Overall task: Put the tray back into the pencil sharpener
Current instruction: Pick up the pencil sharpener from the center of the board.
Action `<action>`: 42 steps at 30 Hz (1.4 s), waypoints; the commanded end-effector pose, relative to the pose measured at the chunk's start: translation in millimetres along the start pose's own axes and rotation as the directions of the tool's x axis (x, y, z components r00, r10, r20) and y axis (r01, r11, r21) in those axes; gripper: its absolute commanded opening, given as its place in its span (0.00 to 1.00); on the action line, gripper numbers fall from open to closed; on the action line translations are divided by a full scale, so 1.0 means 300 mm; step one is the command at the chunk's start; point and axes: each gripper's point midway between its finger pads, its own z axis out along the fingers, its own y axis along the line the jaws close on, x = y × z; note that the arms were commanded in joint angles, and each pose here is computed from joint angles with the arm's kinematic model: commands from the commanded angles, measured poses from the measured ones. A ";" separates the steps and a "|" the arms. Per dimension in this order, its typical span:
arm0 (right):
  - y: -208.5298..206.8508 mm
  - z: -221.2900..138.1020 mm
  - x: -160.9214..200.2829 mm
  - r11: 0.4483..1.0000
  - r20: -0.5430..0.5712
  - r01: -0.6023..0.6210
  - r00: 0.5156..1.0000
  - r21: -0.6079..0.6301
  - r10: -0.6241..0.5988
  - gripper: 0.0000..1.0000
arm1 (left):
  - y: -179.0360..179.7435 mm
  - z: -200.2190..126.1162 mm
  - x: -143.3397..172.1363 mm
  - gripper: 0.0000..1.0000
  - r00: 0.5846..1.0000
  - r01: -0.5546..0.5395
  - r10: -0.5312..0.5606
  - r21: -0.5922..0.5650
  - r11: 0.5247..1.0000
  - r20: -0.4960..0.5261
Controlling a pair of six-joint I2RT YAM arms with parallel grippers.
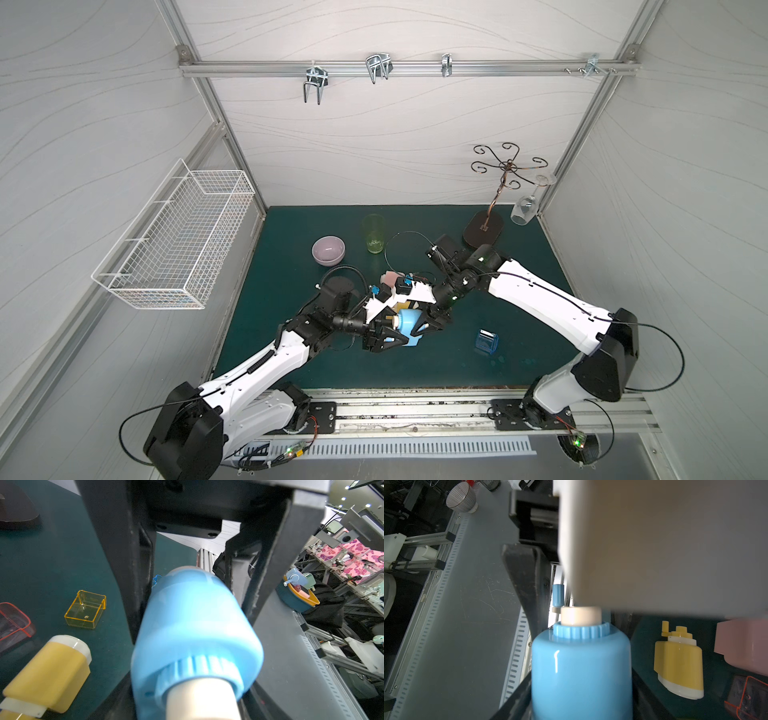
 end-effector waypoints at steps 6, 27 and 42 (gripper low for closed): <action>0.021 0.019 -0.033 0.995 0.040 -0.042 0.998 -0.085 0.045 0.19 | -0.025 -0.003 -0.117 0.46 0.992 -0.113 0.112 0.019 0.993 0.063; -0.018 0.032 -0.077 0.992 0.068 -0.093 0.993 -0.082 0.099 0.35 | -0.021 -0.001 -0.157 0.38 0.981 -0.178 0.178 -0.010 0.984 0.072; -0.236 -0.386 -0.055 0.774 0.526 -0.550 0.780 0.315 0.340 0.88 | 0.049 -0.015 -0.116 0.00 0.967 -0.234 0.246 -0.158 0.959 0.062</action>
